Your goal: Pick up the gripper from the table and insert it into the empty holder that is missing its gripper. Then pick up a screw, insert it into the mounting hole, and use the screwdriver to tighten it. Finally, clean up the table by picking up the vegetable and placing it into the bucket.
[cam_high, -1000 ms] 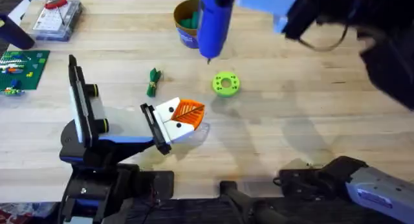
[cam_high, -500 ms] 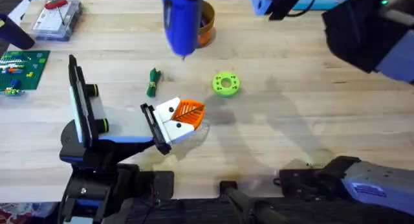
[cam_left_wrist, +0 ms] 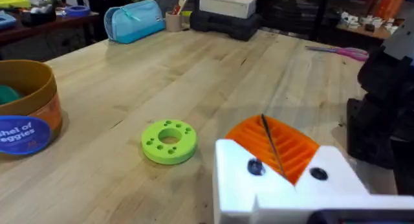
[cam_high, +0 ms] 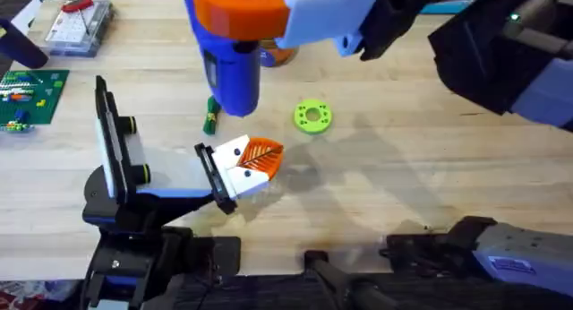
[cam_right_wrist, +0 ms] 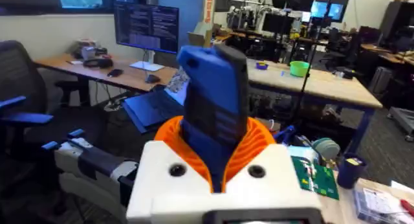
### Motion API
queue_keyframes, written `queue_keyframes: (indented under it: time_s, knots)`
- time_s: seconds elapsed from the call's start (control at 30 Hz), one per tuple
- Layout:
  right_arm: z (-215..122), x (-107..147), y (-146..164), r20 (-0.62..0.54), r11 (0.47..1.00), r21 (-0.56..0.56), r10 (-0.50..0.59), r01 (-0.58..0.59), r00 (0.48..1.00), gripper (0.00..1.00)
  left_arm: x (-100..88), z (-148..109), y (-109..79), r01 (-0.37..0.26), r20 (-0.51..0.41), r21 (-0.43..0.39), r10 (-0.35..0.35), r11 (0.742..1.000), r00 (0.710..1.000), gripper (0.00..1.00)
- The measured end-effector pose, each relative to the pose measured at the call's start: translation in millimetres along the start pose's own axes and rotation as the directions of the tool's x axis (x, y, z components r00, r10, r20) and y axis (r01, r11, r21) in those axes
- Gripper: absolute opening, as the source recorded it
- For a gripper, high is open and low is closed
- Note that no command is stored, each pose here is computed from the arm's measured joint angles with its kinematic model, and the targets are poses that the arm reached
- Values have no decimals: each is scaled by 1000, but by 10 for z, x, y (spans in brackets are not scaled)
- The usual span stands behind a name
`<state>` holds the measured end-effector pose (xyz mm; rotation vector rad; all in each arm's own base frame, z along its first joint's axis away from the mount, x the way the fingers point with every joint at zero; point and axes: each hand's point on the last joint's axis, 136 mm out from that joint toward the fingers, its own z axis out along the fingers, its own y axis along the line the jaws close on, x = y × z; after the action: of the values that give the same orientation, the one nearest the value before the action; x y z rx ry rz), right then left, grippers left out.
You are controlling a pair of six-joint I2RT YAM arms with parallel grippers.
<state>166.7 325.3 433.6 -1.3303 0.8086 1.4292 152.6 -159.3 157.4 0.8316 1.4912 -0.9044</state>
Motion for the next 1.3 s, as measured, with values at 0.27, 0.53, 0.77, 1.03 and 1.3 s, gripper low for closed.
queue_keyframes:
  time_s: [0.27,0.53,0.77,1.03,1.3]
  knots:
    - [105,54,174,-2,997,-73,-34,34,999,51,0,0,0,0,0,0,0,1000,1000,13]
    - [119,370,304,-9,995,-98,-20,19,1000,52,0,0,-1,0,0,0,0,1000,1000,13]
    - [78,551,313,-2,998,-66,-11,11,1000,51,1,0,-1,0,0,0,0,1000,1000,13]
    - [78,575,285,-2,999,-53,-3,3,1000,51,0,0,-1,0,0,0,0,1000,1000,13]
    - [103,777,139,-18,998,-24,50,-50,999,52,0,0,-1,0,0,0,0,1000,1000,13]
